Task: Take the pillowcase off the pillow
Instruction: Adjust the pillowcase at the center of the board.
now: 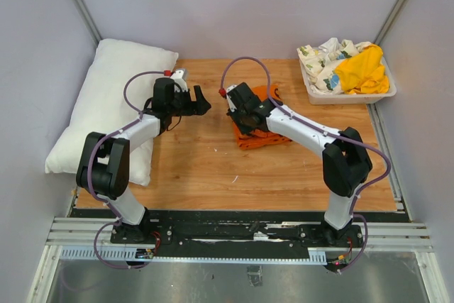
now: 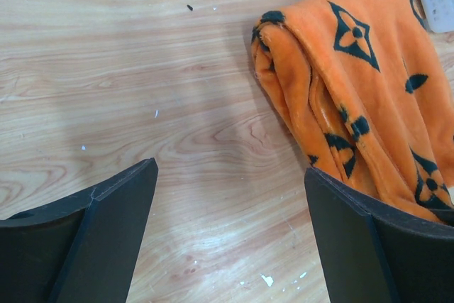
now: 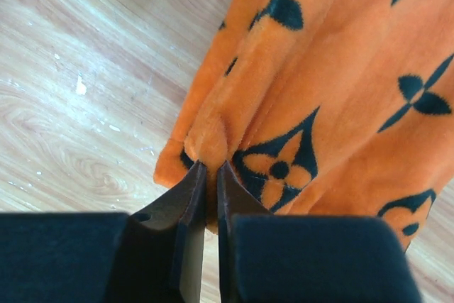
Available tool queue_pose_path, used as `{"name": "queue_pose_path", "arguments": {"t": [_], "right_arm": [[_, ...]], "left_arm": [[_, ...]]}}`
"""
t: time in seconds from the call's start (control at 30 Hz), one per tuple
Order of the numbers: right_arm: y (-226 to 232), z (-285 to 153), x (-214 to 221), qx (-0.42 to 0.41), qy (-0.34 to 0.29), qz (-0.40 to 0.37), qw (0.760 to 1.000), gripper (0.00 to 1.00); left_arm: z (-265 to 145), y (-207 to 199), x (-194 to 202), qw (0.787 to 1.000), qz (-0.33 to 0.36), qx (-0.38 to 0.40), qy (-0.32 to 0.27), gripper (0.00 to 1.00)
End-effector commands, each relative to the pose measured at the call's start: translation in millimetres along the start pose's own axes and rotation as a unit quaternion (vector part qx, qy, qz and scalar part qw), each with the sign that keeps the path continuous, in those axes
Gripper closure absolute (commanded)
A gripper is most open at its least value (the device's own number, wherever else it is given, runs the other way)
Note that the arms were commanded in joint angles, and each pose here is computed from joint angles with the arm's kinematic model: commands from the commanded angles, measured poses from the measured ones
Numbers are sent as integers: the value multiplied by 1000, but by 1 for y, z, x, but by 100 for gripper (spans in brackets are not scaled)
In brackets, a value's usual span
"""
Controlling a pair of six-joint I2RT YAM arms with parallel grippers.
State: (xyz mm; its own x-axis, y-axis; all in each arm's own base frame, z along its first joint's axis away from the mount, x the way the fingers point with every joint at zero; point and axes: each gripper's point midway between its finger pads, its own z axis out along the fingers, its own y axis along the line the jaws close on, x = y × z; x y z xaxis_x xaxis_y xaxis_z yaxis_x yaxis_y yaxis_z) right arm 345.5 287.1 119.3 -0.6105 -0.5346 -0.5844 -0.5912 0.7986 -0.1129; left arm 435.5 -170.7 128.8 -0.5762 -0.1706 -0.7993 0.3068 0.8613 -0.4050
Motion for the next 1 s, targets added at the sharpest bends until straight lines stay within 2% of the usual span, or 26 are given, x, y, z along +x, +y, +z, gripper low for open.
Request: {"name": "queue_pose_path", "arguments": {"t": [0.0,0.17,0.2,0.23,0.33,0.53,0.67,0.83,0.9,0.97], "right_arm": [[1,-3,26,-13,26,19,999,93],[9,2,59,-31,53,28,998,93],[12,4,64,-39,58,30,997,89],[15,6,69,-46,64,31,996,81],[21,3,68,-64,56,36,996,48],[31,-29,7,-117,-54,27,991,0],[18,-61,-48,-147,-146,52,977,2],[-31,-66,-99,-213,-245,171,930,2],[-54,-57,-110,-192,-267,194,924,2],[-74,-42,-115,-142,-279,194,930,2]], "left_arm": [[0,-2,1,1000,6,6,1,11],[0,-3,1,1000,4,10,0,11],[1,-3,2,1000,3,11,1,11],[1,-4,3,1000,2,12,2,11],[2,-4,5,1000,0,15,5,11],[1,-4,4,1000,1,15,5,11],[0,-3,4,1000,2,11,3,11],[-1,-3,4,1000,3,9,2,11],[-2,-1,4,1000,4,4,1,11],[-3,1,5,1000,6,1,0,11]]}}
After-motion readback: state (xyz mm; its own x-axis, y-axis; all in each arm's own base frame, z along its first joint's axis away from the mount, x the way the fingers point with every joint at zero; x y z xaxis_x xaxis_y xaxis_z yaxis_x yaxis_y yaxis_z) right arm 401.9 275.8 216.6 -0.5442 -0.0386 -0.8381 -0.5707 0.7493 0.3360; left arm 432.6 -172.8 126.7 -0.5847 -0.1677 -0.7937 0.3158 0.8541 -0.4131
